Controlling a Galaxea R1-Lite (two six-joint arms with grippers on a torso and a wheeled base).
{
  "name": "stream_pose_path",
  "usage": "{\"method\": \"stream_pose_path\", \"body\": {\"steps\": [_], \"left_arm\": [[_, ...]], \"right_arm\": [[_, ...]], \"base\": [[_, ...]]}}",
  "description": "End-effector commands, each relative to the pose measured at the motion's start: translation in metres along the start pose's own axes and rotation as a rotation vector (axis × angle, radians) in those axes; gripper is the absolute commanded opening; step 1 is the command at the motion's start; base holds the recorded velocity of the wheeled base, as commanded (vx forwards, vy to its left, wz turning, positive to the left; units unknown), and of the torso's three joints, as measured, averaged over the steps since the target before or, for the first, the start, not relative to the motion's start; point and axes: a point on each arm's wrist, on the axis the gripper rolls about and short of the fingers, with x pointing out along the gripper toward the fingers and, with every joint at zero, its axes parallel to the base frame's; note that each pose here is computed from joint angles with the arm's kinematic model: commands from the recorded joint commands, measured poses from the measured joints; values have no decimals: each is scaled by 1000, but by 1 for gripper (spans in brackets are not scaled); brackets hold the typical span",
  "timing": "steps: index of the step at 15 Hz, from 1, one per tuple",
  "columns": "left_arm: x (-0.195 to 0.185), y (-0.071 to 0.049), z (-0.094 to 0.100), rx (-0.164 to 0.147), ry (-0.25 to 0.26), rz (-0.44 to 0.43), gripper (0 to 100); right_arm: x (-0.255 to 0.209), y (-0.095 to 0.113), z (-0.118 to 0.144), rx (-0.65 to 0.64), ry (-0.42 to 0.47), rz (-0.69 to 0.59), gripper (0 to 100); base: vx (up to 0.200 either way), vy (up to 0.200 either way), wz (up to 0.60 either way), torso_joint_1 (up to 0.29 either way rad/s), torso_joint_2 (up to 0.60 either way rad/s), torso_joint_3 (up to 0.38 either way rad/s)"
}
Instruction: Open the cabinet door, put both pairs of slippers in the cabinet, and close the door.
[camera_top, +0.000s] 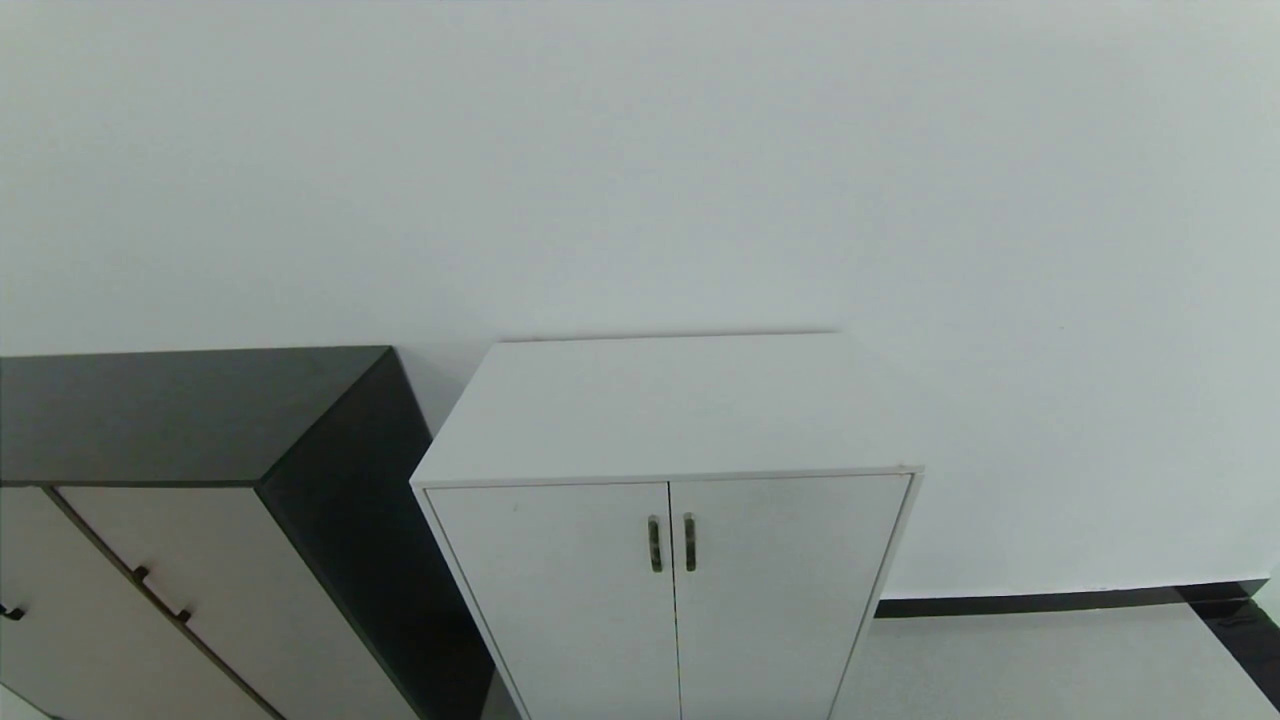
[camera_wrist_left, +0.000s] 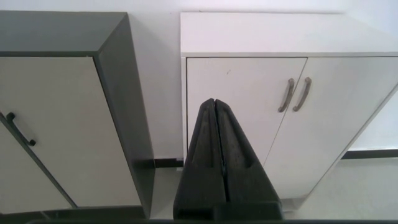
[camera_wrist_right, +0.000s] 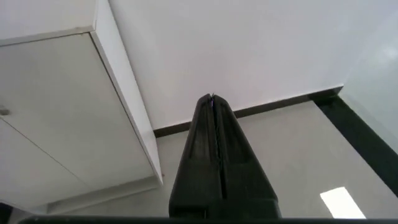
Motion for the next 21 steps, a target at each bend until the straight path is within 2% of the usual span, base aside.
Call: {"method": "stream_pose_path", "body": {"steps": [1,7,9,12,15,17,21], "left_arm": [[0,0,0,0,0,-1,0],[0,0,0,0,0,0,0],[0,0,0,0,2,0,0],[0,0,0,0,2,0,0],[0,0,0,0,0,0,0],[0,0,0,-2,2,0,0],[0,0,0,1,0,0,0]], "right_arm": [[-3,1,-3,4,-33,94,0],[-3,5,-4,-31,-34,278,0],[-2,8,-5,-26,-59,384,0],[-1,8,-6,-97,-87,389,0],[0,8,-7,-106,-84,383,0],[-2,6,-11,-89,-114,198,0],[-4,6,-13,-67,-138,225,0]], "base": [[0,0,0,0,0,0],[0,0,0,0,0,0],[0,0,0,0,0,0],[0,0,0,0,0,0],[0,0,0,0,0,0],[0,0,0,0,0,0],[0,0,0,0,0,0]]}}
